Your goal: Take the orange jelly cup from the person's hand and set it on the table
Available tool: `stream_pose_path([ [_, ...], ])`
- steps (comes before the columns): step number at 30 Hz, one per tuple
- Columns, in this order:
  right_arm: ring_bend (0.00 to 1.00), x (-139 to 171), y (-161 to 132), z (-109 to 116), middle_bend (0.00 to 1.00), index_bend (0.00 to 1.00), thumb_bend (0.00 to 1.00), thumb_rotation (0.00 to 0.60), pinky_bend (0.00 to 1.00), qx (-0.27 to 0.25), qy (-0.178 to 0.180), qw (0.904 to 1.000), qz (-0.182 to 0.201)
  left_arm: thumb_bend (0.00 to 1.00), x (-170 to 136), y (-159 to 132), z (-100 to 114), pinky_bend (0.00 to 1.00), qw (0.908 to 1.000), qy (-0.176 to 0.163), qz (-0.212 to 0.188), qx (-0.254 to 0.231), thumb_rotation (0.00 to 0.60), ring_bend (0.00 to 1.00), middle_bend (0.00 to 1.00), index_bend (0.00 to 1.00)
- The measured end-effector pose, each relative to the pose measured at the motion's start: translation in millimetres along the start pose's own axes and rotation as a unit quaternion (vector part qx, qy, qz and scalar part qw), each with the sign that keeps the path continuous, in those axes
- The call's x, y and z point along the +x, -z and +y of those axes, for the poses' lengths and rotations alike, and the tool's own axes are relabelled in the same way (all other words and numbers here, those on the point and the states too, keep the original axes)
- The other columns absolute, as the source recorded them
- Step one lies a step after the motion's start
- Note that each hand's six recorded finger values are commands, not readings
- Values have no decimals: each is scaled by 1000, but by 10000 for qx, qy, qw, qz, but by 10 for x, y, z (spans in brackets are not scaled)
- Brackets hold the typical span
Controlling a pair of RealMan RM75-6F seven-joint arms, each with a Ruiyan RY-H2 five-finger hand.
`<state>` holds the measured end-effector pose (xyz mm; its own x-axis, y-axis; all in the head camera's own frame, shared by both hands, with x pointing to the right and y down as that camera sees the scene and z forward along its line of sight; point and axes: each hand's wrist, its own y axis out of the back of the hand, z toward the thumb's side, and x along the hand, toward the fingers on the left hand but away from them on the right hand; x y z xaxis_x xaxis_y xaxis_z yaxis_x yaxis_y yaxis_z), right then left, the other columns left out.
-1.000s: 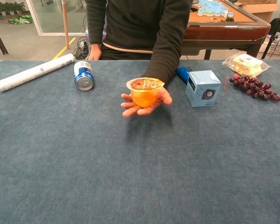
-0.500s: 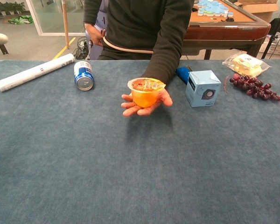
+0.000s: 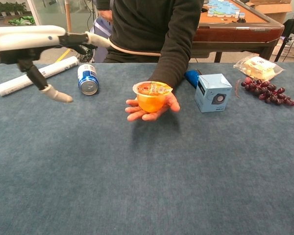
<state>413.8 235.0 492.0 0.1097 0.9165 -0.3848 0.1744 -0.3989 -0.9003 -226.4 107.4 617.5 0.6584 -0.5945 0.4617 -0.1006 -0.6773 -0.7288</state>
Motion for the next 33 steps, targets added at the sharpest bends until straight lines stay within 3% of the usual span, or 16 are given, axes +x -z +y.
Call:
stream_pose_path([
  [6,0,-6,26,-12,57,16,75,600,57,22,-28,10000,-53,138,466,-106,-59,70,9988,438,-34,220,600,0,0,15],
  [15,0,-18,39,-30,57,16,75,600,57,26,-62,10000,-71,138,987,-261,8,70,9972,617,-15,428,600,0,0,15],
  [25,0,15,81,-31,57,16,75,600,56,16,-63,9999,-130,138,1314,-417,-38,70,9907,903,-61,1012,600,0,0,38],
  [33,0,56,149,-26,57,16,75,600,56,3,-52,9998,-215,138,1567,-574,-265,78,9816,1253,-82,1438,600,0,0,111],
])
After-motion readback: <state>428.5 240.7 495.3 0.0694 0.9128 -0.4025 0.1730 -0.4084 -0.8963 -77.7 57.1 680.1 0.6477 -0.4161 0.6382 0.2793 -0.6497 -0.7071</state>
